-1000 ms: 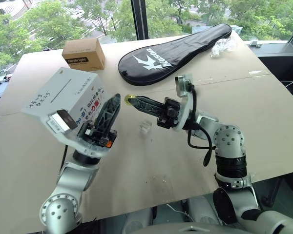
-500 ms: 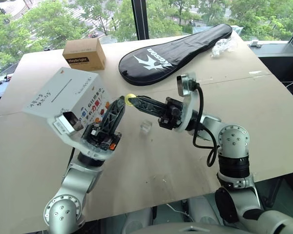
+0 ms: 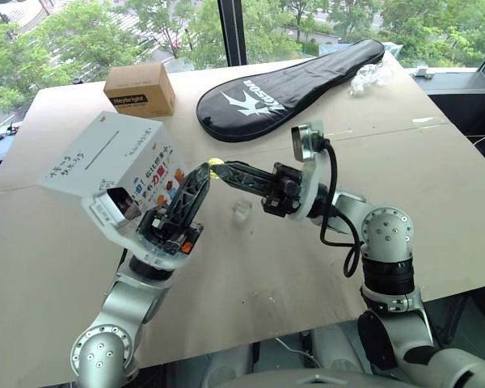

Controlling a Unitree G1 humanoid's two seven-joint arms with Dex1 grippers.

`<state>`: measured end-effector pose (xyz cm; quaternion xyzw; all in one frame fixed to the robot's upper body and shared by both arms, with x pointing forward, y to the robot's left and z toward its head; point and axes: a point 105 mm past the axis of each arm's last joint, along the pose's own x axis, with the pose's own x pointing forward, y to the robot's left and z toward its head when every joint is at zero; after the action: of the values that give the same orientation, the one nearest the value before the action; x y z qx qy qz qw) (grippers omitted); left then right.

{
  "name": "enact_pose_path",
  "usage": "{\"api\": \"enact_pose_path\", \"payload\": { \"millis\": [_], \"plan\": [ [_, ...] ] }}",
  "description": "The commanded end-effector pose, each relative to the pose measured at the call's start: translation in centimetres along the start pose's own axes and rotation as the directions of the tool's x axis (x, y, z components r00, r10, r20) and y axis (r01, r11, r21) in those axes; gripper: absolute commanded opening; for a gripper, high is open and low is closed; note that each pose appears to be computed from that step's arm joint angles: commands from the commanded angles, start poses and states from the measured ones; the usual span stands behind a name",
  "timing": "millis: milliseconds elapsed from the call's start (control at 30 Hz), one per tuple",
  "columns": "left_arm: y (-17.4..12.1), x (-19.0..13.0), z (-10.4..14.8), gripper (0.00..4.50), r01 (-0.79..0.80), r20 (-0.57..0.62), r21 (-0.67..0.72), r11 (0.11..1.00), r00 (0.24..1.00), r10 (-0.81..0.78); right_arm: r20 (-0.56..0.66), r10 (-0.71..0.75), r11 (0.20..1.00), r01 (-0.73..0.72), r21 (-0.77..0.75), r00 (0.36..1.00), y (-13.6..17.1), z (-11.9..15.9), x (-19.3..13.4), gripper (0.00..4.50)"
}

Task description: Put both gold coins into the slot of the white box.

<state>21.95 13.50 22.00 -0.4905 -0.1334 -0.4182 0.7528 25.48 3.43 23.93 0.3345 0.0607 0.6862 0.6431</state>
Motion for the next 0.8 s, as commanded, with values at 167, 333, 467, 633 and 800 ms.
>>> {"api": "enact_pose_path", "payload": {
  "millis": [167,333,467,633,800],
  "plan": [
    [-0.2,0.0,-1.0,0.2,0.008,-0.06,-0.009,1.0,0.998,-0.009,-0.016,0.075,0.997,-0.075,-0.036,0.997,1.9,-0.1,1.1,0.0],
    [0.3,-0.2,-1.7,0.2,-0.01,-0.105,-0.016,1.0,0.994,0.008,-0.022,0.084,0.996,-0.085,-0.037,0.996,2.1,-0.2,1.2,0.0],
    [0.6,-0.2,-1.8,0.2,-0.015,-0.113,-0.021,1.0,0.994,0.013,-0.03,0.092,0.995,-0.092,-0.033,0.995,2.2,-0.3,1.2,0.0],
    [0.7,0.0,-1.8,0.2,-0.018,-0.112,-0.027,0.999,0.994,0.015,-0.029,0.095,0.995,-0.096,-0.029,0.995,2.2,-0.3,1.1,0.0],
    [0.9,0.1,-1.5,0.0,-0.03,-0.1,-0.019,0.999,0.995,0.028,-0.015,0.104,0.994,-0.104,-0.022,0.994,2.2,-0.1,1.1,0.63]
  ]
}}
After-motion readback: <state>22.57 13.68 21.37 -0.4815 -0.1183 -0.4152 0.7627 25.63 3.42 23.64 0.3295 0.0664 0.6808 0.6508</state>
